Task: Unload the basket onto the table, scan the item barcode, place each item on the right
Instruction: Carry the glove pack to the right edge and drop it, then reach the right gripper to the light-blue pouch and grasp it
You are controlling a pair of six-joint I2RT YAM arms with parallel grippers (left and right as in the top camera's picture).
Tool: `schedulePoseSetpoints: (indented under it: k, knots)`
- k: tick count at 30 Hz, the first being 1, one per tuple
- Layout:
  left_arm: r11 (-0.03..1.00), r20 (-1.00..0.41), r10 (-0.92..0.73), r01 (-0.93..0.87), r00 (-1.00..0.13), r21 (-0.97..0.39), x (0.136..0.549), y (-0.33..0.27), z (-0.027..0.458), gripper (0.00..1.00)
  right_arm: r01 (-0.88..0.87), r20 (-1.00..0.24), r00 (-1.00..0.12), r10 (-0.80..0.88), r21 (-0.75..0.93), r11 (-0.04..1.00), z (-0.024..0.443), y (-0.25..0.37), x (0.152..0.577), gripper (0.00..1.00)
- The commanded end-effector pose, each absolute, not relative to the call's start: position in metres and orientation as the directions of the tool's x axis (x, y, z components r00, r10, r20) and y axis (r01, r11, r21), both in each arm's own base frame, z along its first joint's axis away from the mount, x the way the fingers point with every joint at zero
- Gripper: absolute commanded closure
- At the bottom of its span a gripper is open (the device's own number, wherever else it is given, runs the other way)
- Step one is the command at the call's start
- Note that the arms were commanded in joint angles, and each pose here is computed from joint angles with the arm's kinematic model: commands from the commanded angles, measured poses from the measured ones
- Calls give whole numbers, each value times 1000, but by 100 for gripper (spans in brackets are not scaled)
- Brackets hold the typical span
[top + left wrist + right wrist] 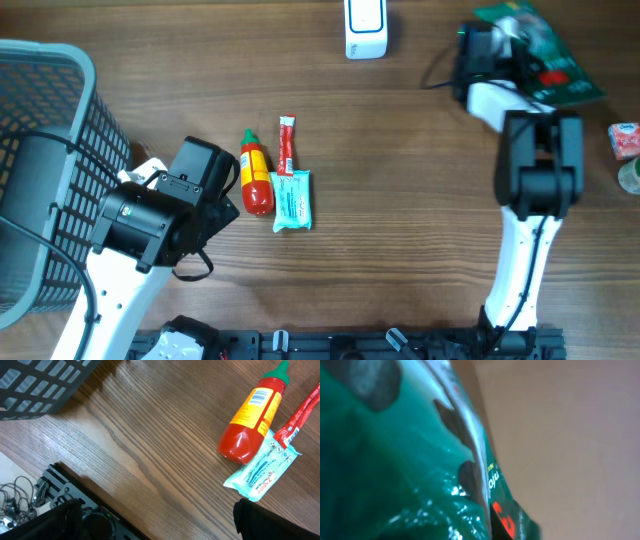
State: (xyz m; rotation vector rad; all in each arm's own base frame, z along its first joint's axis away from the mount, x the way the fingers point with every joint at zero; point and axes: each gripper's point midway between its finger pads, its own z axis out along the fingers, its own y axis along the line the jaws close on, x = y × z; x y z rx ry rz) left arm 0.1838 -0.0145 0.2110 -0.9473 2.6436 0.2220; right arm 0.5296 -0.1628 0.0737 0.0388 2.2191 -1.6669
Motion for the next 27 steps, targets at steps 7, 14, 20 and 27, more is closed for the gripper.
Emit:
schedulePoseSetpoints:
  k: [7,14,20,27]
  knots:
    - [773,-374,-577,-633,-726,36,184,-12,215,0,414,-378,-903,204,-639,648,-23,-242,463,96]
    - [773,-373,-577,-633,-726,37,184,-12,215,0,567,-371,-805,463,-252,785,-18,-257,466,10]
    - [773,-373,-577,-633,-726,37,184,-12,215,0,475,-468,-721,511,203,856,107,-186,524,0]
    - [773,-373,-577,-633,-726,37,184,-12,215,0,221,-496,-756,426,419,880,214,-55,518,0]
